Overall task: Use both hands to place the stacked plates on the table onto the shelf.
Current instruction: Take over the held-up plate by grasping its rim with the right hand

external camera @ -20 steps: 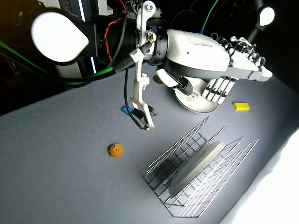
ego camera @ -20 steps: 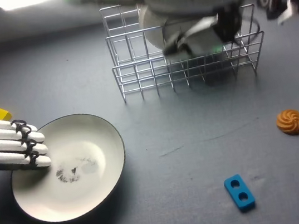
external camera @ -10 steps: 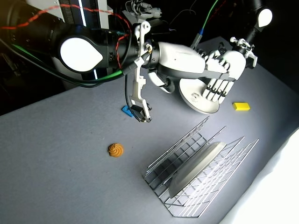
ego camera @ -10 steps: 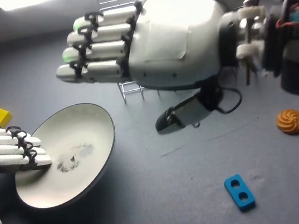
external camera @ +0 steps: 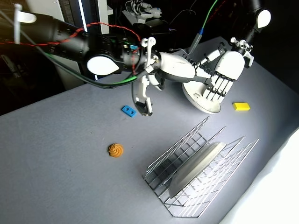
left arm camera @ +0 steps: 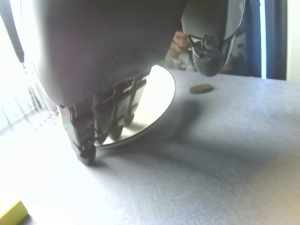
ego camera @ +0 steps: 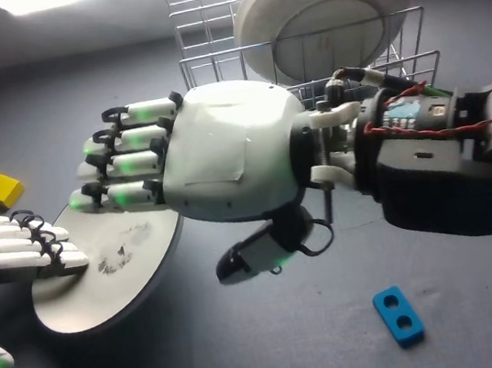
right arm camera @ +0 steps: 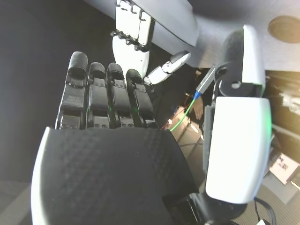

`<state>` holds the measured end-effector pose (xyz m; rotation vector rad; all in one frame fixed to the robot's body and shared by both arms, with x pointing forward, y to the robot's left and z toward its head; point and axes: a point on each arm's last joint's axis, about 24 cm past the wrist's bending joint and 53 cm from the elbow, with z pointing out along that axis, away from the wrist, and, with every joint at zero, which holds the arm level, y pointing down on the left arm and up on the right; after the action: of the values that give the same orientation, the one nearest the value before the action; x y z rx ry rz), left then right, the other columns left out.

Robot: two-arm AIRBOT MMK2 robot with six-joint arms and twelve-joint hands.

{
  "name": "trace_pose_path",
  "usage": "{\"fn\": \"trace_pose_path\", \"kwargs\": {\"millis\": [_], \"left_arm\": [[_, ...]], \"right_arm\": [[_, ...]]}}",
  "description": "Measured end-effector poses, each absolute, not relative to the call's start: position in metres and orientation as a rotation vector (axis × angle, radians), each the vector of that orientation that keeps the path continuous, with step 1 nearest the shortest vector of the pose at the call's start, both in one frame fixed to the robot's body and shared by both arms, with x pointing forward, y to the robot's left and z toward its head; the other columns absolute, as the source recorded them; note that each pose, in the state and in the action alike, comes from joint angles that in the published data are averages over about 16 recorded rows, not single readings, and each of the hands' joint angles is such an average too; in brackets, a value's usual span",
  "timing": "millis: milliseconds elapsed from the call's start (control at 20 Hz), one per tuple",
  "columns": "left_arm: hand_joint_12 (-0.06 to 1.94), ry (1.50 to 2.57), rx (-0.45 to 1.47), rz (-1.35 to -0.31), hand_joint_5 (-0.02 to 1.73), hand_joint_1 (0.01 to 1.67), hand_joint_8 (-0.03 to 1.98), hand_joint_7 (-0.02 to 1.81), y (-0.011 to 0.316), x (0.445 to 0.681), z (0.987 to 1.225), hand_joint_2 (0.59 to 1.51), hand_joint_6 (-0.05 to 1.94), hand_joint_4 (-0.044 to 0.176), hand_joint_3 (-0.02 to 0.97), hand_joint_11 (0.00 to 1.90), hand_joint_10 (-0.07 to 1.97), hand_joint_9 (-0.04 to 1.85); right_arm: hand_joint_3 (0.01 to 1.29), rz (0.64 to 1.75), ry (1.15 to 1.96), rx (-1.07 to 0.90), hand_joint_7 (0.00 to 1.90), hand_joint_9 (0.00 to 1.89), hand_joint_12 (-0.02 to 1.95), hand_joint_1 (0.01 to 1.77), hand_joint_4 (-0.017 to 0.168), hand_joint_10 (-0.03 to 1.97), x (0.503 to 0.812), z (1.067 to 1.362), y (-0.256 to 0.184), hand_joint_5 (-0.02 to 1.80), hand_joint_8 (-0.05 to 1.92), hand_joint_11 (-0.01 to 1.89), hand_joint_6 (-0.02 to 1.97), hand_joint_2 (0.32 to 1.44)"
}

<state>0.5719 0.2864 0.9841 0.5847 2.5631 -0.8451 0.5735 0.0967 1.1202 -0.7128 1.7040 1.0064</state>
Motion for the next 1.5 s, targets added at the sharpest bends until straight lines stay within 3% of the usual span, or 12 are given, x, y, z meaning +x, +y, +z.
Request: {"fn": "trace_pose_path", "kwargs": {"millis": [500, 800, 1150, 1500], "left_arm": [[-0.01, 2.574, 0.552, -0.862, -0.01, 0.01, -0.01, 0.02, 0.286, 0.571, 0.982, 1.15, -0.04, -0.003, 0.018, 0.02, -0.06, -0.03], [-0.01, 2.574, 0.551, -0.865, 0.0, 0.01, -0.01, 0.01, 0.286, 0.571, 0.982, 1.155, -0.04, -0.003, 0.018, 0.02, -0.06, -0.03], [-0.02, 2.574, 0.551, -0.867, 0.0, 0.01, -0.01, 0.01, 0.285, 0.571, 0.982, 1.161, -0.04, -0.003, 0.018, 0.02, -0.06, -0.03], [-0.01, 2.57, 0.565, -0.864, 0.0, 0.02, -0.01, 0.02, 0.284, 0.573, 0.983, 1.164, -0.04, -0.005, 0.017, 0.02, -0.06, -0.03]], "right_arm": [[0.01, 0.991, 1.722, -0.716, 0.17, 0.19, 0.88, 0.9, 0.005, 0.02, 0.587, 1.083, 0.125, 0.16, 0.02, 0.01, 0.0, 1.01], [0.01, 0.994, 1.721, -0.719, 0.34, 0.37, 1.03, 0.92, 0.005, 0.04, 0.588, 1.069, 0.139, 0.29, 0.02, 0.1, 0.0, 1.06], [0.01, 1.007, 1.698, -0.716, 0.62, 0.66, 1.11, 0.96, 0.002, 0.05, 0.586, 1.064, 0.149, 0.54, 0.03, 0.31, 0.03, 1.11], [0.01, 1.018, 1.665, -0.712, 0.81, 0.95, 1.09, 1.05, -0.001, 0.09, 0.584, 1.064, 0.152, 0.73, 0.34, 0.61, 0.28, 1.09]]}}
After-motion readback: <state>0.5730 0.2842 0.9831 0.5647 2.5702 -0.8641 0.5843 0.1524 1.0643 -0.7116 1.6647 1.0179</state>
